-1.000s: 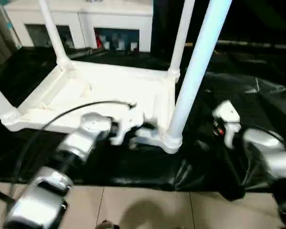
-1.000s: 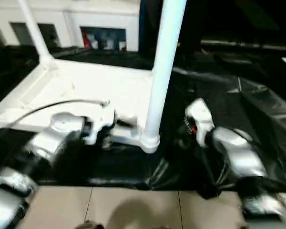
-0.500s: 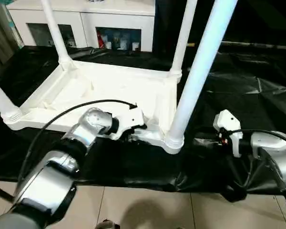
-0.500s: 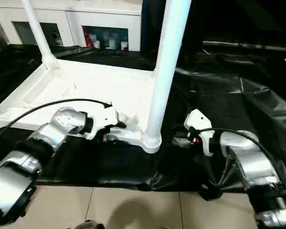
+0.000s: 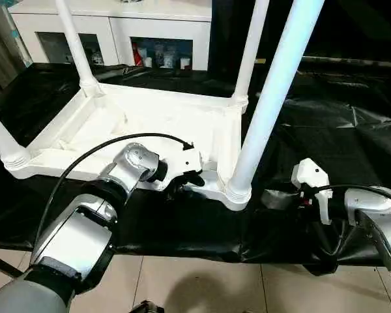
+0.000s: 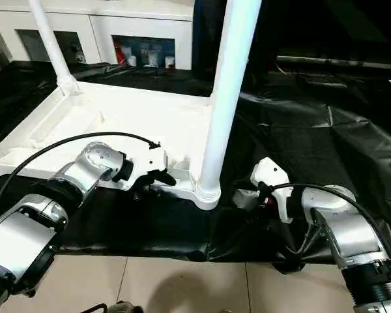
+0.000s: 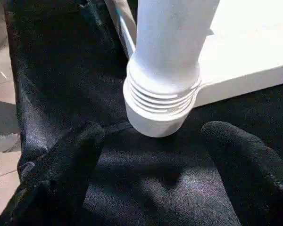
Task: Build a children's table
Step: Rotate table base
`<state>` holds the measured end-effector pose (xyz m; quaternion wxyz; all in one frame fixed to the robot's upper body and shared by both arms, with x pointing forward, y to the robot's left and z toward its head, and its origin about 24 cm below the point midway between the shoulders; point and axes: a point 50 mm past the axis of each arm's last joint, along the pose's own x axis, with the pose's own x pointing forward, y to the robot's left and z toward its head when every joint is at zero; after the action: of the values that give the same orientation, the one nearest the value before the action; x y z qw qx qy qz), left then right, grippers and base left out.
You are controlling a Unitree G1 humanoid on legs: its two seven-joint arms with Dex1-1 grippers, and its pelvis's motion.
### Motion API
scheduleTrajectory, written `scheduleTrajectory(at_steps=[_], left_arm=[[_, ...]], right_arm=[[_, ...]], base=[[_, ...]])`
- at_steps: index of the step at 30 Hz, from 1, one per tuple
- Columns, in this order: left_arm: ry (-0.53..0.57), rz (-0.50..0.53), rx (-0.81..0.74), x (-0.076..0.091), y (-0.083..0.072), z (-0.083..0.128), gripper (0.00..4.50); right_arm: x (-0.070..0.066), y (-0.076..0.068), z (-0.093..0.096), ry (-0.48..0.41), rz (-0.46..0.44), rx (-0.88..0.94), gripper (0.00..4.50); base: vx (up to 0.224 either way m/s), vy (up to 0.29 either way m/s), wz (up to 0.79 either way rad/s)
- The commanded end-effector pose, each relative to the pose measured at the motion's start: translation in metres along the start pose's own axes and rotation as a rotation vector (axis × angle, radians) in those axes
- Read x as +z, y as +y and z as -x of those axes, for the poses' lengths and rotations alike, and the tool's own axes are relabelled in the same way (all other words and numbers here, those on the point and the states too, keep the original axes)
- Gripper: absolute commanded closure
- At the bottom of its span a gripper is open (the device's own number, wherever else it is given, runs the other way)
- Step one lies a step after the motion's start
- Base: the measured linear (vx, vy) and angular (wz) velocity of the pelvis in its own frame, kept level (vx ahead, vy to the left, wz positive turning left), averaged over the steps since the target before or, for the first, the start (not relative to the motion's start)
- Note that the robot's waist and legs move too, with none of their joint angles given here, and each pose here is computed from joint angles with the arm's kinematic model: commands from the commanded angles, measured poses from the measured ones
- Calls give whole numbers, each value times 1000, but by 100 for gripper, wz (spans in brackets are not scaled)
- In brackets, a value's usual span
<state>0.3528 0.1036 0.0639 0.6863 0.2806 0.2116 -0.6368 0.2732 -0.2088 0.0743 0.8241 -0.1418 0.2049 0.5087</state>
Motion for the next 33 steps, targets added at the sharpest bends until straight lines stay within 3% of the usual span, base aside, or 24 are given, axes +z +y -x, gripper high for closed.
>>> scheduleTrajectory(at_steps=[1,5,12,21,24,29,33], left_arm=[[8,8,-13,3,2,3,234],[22,52,-57,-2,1,5,234],[43,128,-52,-3,3,5,299],[-72,333,105,5,13,2,379],[-52,392,172,-3,12,1,392],[42,365,170,-20,3,-1,411],[68,422,248,-28,2,0,433]], right_arm=[[3,0,4,5,18,4,57],[3,-1,3,2,20,-7,57],[6,-5,0,-13,29,-38,57],[6,-5,-4,-35,24,-46,57],[7,-5,-8,-46,24,-54,57],[8,-6,-14,-48,32,-61,57],[12,-9,-21,-70,38,-86,57]], base=[[0,0,0],[0,0,0],[0,0,0],[0,0,0],[0,0,0],[0,0,0],[0,0,0]])
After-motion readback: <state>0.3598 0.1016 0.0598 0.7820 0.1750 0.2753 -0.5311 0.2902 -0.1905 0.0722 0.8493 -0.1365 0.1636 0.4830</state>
